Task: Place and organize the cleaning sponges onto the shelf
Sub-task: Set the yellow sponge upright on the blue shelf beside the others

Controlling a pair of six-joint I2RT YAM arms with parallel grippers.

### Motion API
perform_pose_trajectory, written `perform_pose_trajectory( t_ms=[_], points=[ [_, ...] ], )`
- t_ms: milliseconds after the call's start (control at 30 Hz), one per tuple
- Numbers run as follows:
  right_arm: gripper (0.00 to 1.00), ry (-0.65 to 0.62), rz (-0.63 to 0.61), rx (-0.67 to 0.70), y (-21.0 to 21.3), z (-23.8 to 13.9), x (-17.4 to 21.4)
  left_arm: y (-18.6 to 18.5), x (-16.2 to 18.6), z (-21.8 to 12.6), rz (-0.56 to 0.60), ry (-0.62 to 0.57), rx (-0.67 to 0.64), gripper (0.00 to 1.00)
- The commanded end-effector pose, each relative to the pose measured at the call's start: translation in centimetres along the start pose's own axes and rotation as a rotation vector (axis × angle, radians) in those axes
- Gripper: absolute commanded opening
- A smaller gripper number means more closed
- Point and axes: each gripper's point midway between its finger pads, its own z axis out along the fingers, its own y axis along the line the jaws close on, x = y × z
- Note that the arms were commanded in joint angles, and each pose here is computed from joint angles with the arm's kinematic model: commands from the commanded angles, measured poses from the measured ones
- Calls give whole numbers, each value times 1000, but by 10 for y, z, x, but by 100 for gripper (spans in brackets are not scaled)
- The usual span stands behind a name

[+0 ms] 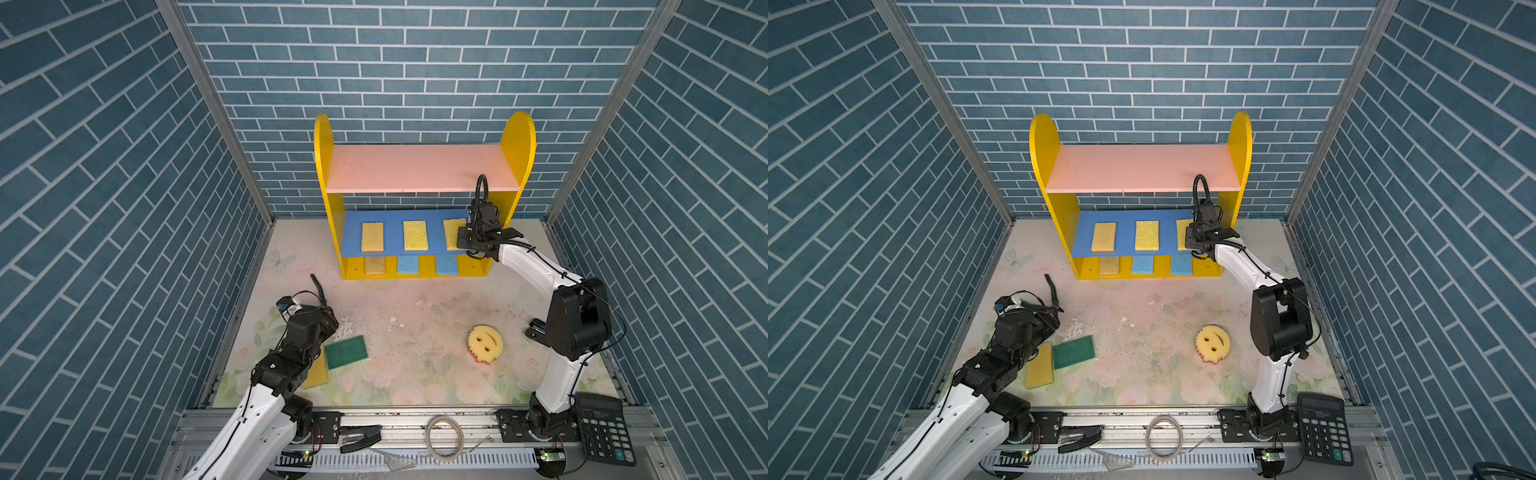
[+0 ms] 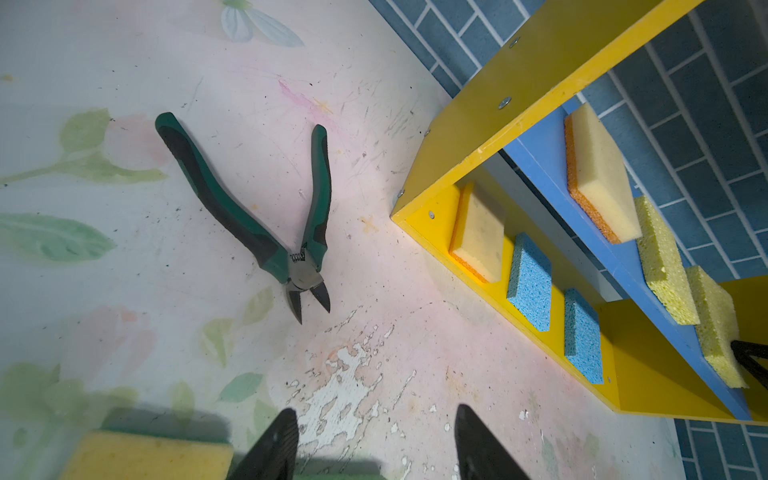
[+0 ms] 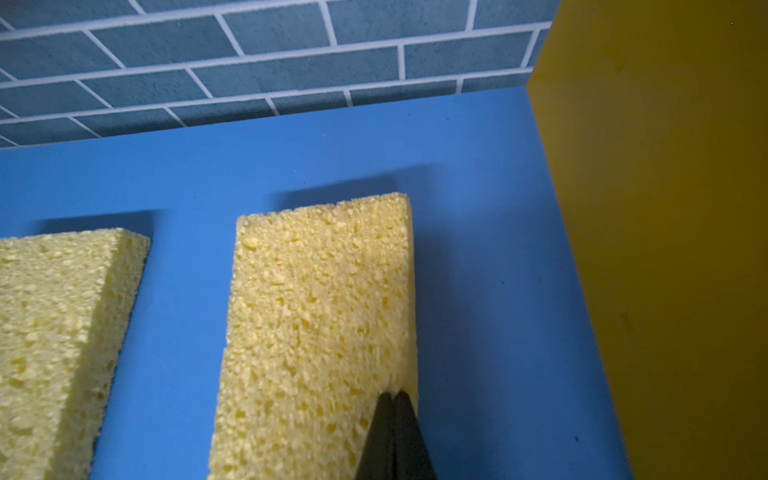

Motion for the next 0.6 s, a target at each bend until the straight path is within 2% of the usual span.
perform_pose_trajectory(
  t_ms=[0,67,200,567],
  points=[
    [2,29,30,27,-9,8,-1,3,2,-1,9,9,-15,61],
    [4,29,37,28,-9,7,0,2,2,-1,10,11,-14,61],
    [14,29,41,26,-10,5,0,2,0,-2,10,6,-12,61],
    [18,9,60,17,-9,-7,-8,1,0,-4,11,4,-7,61]
  ],
)
